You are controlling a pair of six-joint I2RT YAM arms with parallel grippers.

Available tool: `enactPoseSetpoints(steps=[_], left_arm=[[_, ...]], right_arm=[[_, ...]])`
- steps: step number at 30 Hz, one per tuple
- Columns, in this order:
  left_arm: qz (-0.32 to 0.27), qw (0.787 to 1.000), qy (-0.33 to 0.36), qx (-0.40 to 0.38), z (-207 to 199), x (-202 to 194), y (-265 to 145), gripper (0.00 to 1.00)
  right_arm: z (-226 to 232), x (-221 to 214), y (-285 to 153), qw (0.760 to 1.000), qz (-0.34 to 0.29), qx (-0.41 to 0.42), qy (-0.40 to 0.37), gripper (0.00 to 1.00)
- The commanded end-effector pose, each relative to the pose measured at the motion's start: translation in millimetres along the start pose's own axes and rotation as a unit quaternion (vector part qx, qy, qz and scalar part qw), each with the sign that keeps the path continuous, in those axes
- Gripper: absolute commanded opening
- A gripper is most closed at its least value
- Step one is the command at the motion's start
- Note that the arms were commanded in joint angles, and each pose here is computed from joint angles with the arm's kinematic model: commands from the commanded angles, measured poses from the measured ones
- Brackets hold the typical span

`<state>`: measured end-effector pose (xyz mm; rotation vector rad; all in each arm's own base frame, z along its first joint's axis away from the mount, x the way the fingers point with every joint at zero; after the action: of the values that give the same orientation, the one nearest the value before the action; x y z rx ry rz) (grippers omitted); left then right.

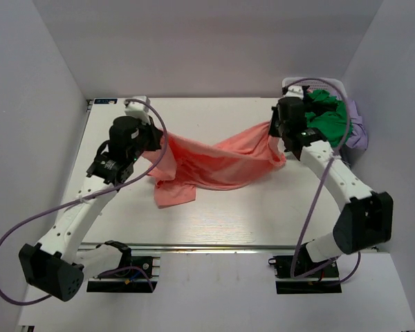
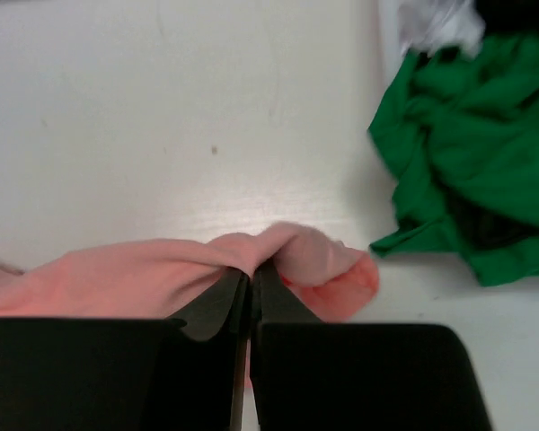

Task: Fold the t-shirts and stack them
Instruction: Flatten out the tshirt

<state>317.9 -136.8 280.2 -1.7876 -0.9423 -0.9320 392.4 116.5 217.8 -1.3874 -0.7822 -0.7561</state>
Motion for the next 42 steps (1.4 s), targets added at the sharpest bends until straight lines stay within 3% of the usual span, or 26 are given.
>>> enactPoseSetpoints(steps=[1, 10, 15, 21, 27, 32, 36, 40, 42], left_arm=[[-0.155, 0.984, 0.0, 0.084, 11.7, 88.4, -48.4, 0.0], [-0.334, 0.936, 0.016, 0.107, 6.7, 180.4, -146.0, 0.0], [-0.393, 0.916, 0.049, 0.056, -13.3, 210.2, -192.4, 0.0], [-0.454, 0.887, 0.081, 0.025, -31.5, 246.7, -247.3, 0.0], [-0.479, 0.87, 0.114, 0.005, -42.8, 262.4, -286.2, 0.0], [-0.503, 0.847, 0.162, -0.056, -66.1, 271.7, -332.2, 0.0], [-0.524, 0.829, 0.179, -0.074, -75.8, 283.2, -368.9, 0.0], [-0.534, 0.825, 0.176, -0.063, -73.6, 288.6, -376.3, 0.0], [-0.526, 0.829, 0.177, -0.062, -74.0, 288.7, -367.2, 0.0]], right_arm=[[-26.9, 75.3, -47.4, 0.992, -0.116, -0.054, -0.001, 0.0], [-44.2, 162.5, -150.6, 0.966, -0.252, -0.054, -0.017, 0.0], [-32.3, 180.6, -203.8, 0.951, -0.305, 0.019, -0.046, 0.0], [-30.5, 194.9, -250.8, 0.933, -0.352, 0.051, -0.056, 0.0], [-40.0, 187.1, -285.3, 0.923, -0.374, 0.05, -0.075, 0.0], [-23.9, 161.6, -320.2, 0.909, -0.377, 0.139, -0.109, 0.0], [-19.8, 140.8, -346.1, 0.896, -0.394, 0.185, -0.088, 0.0], [-27.5, 122.1, -376.7, 0.879, -0.43, 0.198, -0.061, 0.0], [-25.0, 113.5, -366.7, 0.887, -0.41, 0.206, -0.05, 0.0]])
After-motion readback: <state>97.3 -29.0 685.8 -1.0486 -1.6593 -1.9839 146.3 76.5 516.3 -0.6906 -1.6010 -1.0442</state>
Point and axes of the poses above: each gripper's point midway between its finger pads, its own y axis out along the fingers, its own z axis along the line the jaws close on, x = y × z, the point moved 3 cm from there along -y, back along the fingers, and after that the axes turned 5 degrees about -y, right-handed, at the moved point
